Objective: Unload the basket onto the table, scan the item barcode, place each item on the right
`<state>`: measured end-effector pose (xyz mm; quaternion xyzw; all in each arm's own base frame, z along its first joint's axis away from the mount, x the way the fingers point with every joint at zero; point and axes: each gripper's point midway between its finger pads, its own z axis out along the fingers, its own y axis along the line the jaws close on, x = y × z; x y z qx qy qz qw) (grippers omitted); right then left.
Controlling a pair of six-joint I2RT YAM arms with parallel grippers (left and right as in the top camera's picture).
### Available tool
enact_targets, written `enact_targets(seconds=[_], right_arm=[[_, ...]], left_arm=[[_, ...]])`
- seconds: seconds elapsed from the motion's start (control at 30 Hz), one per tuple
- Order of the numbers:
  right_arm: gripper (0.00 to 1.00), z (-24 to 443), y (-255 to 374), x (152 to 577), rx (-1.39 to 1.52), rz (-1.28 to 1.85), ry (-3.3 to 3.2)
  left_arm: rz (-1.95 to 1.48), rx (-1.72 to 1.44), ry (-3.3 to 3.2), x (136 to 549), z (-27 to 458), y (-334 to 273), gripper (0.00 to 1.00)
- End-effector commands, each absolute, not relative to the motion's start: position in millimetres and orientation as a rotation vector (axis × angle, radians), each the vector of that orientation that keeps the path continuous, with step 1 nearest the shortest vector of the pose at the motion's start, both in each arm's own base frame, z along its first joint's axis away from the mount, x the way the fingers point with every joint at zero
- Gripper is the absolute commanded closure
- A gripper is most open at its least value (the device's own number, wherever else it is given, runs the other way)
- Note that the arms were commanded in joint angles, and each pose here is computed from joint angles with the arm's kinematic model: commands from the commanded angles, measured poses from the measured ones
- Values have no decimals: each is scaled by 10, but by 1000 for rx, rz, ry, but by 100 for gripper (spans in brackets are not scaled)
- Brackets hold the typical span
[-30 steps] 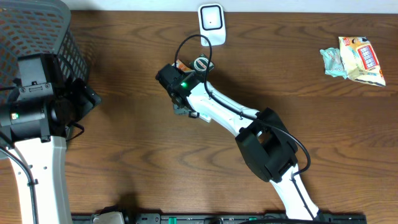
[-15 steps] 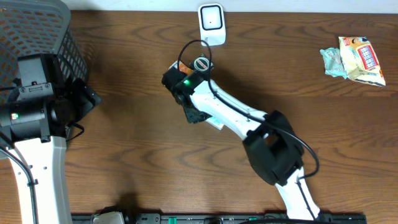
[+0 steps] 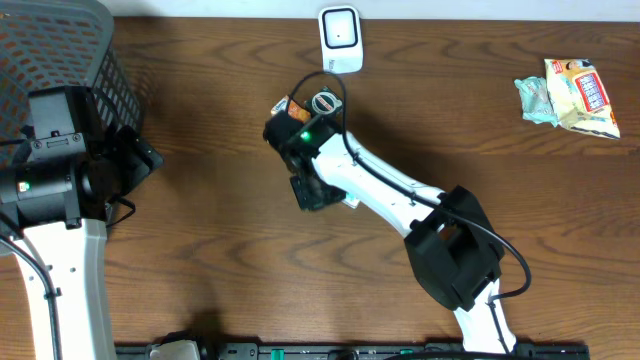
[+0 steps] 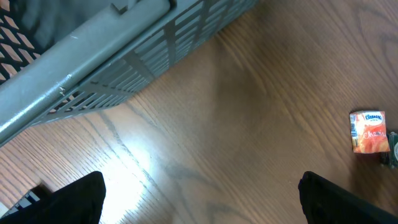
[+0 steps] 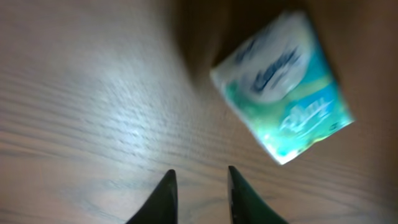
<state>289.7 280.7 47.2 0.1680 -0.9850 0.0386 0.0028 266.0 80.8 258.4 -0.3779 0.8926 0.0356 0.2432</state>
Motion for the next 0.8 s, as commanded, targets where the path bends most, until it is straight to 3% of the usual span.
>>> enact_targets(seconds=[0.0,0.3,0.77], right_arm=[[82,290,2664,2744,538,184,-3024],[84,76,2224,2831,408,291,-3004],[76,262,2004,3818,79,30,-3240]], left_arm=[[99,-1048,2430,2655,2591,822,2],[99,-1048,2430,2655,2591,822,3],[99,-1048,2430,2655,2591,822,2]])
